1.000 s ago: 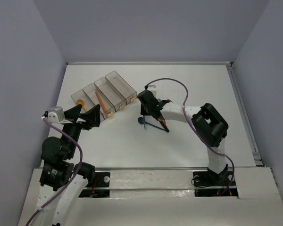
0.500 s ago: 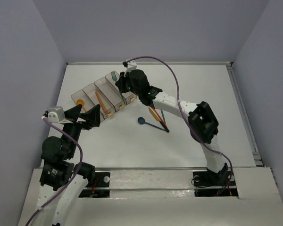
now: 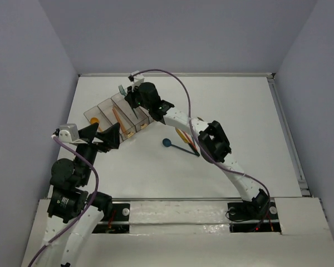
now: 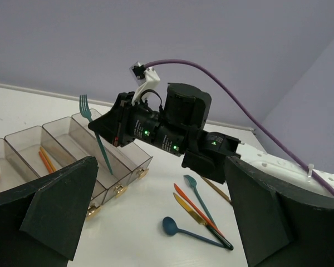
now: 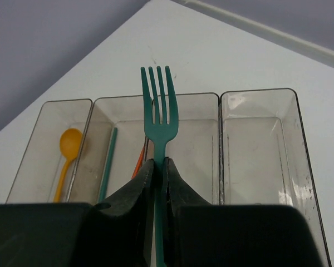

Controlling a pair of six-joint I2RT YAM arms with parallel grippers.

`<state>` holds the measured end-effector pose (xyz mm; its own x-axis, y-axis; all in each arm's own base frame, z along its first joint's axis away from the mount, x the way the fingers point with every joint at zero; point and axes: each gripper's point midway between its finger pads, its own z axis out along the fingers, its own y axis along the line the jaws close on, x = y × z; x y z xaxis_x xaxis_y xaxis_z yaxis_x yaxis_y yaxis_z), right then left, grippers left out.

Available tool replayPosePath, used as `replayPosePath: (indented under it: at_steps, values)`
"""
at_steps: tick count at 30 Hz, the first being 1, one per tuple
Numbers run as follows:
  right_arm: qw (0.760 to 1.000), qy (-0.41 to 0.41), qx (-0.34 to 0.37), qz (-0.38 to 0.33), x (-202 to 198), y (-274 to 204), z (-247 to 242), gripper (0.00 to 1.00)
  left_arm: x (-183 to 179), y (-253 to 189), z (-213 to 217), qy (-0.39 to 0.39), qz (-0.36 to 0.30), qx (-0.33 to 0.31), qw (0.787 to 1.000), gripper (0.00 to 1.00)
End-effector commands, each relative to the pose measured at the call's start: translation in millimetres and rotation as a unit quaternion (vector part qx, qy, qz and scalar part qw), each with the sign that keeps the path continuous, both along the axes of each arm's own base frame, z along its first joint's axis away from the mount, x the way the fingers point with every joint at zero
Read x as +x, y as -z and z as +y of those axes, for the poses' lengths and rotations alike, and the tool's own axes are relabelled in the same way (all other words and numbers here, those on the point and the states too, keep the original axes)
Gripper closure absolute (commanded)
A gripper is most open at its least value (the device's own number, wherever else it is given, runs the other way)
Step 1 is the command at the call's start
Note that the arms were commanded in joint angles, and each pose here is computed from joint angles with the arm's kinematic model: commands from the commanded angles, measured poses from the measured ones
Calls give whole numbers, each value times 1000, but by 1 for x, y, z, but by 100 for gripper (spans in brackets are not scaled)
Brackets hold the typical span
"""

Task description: Sort the eating utensils into containers

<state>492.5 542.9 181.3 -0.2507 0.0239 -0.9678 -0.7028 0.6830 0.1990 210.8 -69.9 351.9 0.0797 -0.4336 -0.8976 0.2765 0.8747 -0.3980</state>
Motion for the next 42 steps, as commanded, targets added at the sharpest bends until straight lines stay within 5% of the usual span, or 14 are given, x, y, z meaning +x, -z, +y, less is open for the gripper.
replayPosePath:
  at_steps: [1, 3, 6, 9, 16, 17, 19, 21, 22, 27, 42]
  values:
    - [999, -5, 12, -37, 2, -25, 9, 98, 2, -9, -3, 6, -18, 1, 1000, 1]
    - [999, -5, 4, -33, 3, -20, 10, 94, 3, -9, -4, 7, -16, 2, 1000, 1]
    - [1000, -3, 0, -24, 0, -23, 6, 53, 3, -8, -3, 6, -16, 3, 1000, 1]
    - [1000, -4, 7, -30, -7, -42, -1, 45, 3, -9, -3, 4, -16, 2, 1000, 1]
    - [999, -37, -14, -36, -60, -98, -46, 49, 4, -8, 1, -4, -16, 2, 1000, 1]
    - [998, -36, -48, -2, -73, -60, -61, 50, 3, -9, 1, -3, -17, 2, 1000, 1]
    - [998, -31, -55, 9, -98, -73, -90, 54, 3, -9, 1, -3, -18, 1, 1000, 1]
    - [992, -14, -102, 67, -125, -12, -127, 56, 2, -10, 1, -3, -20, 1, 1000, 1]
    - [993, -8, -97, 67, -134, -20, -147, 58, 1, -10, 1, -2, -22, 1, 1000, 1]
    - [971, -13, -168, 170, -183, 65, -212, 55, 1, -11, 2, -3, -23, 1, 1000, 1]
    - [942, -34, -272, 192, -188, 109, -233, 51, 2, -9, -1, 3, -19, 3, 1000, 1]
